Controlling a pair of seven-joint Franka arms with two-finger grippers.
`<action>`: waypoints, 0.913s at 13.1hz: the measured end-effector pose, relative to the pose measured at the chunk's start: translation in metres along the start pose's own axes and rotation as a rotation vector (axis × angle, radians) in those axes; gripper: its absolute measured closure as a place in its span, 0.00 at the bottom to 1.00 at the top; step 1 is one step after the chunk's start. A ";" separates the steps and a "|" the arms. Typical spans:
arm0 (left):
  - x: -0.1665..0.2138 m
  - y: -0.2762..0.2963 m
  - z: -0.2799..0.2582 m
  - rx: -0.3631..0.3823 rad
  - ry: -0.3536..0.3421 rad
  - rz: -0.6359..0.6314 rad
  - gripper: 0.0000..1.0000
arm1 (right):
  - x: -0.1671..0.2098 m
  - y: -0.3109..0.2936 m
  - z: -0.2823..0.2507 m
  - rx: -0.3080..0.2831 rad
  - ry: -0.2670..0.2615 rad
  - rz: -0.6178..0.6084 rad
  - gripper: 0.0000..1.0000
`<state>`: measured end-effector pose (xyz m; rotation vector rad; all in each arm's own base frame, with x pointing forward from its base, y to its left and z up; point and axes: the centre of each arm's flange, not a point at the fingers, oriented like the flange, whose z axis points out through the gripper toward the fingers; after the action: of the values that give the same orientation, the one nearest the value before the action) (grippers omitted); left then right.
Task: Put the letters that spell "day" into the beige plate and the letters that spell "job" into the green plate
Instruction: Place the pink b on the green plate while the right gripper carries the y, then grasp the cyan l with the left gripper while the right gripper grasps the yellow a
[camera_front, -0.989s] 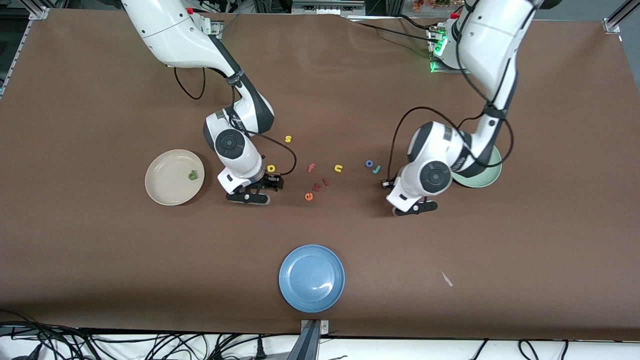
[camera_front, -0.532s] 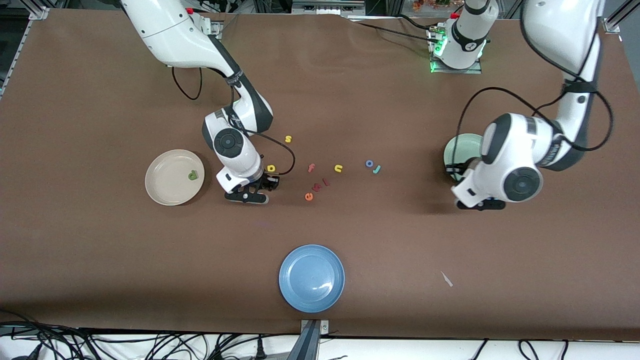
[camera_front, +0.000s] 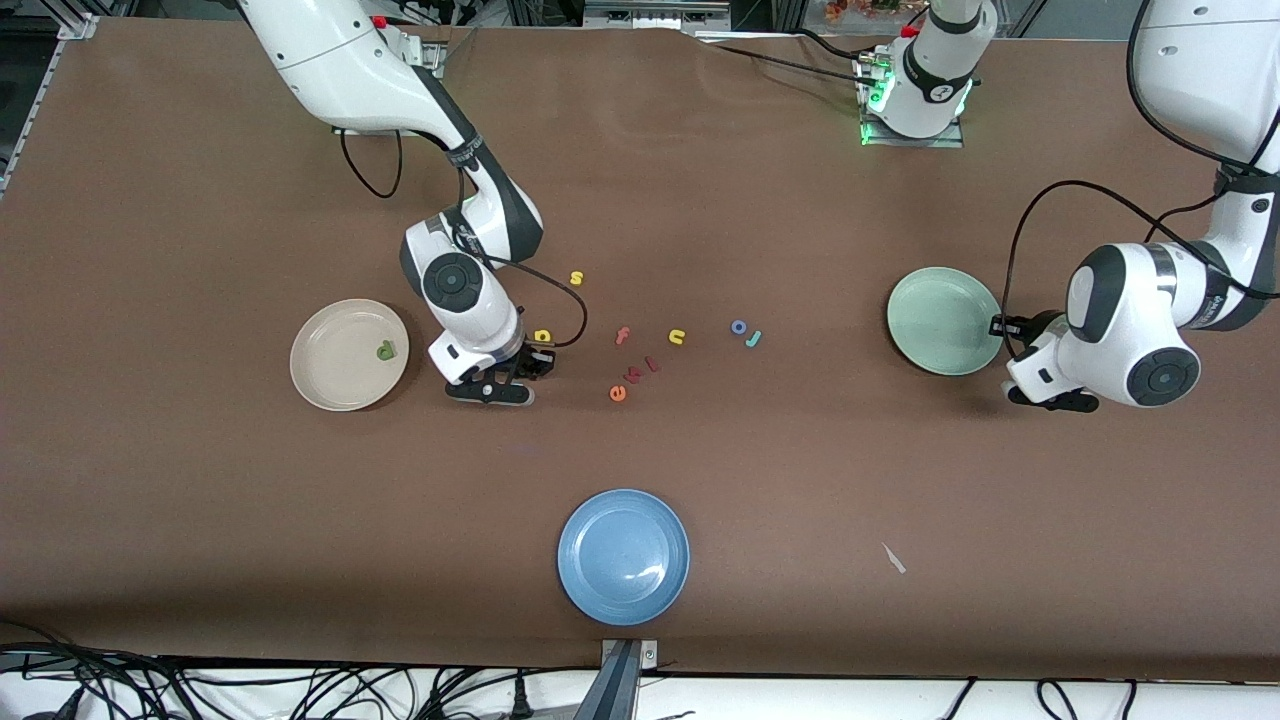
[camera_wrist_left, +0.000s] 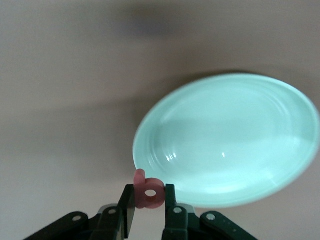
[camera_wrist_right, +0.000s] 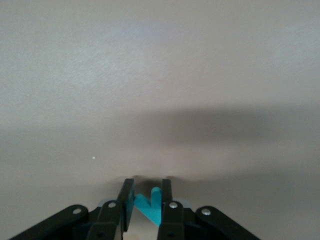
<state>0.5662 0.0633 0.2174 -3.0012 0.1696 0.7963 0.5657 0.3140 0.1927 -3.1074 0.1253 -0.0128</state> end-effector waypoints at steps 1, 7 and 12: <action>0.000 0.001 0.016 -0.002 0.009 0.003 0.75 | 0.008 0.015 -0.015 -0.013 -0.016 -0.019 0.74; -0.002 0.015 0.013 0.001 0.007 0.027 0.35 | 0.049 0.156 -0.097 -0.035 -0.101 -0.189 0.74; -0.020 0.111 -0.078 -0.056 0.102 -0.068 0.00 | 0.056 0.237 -0.084 -0.033 -0.139 -0.249 0.65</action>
<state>0.5747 -0.0493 0.2948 -3.0829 0.0490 0.6526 0.6013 0.0705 0.2697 -3.1204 -0.2670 0.1997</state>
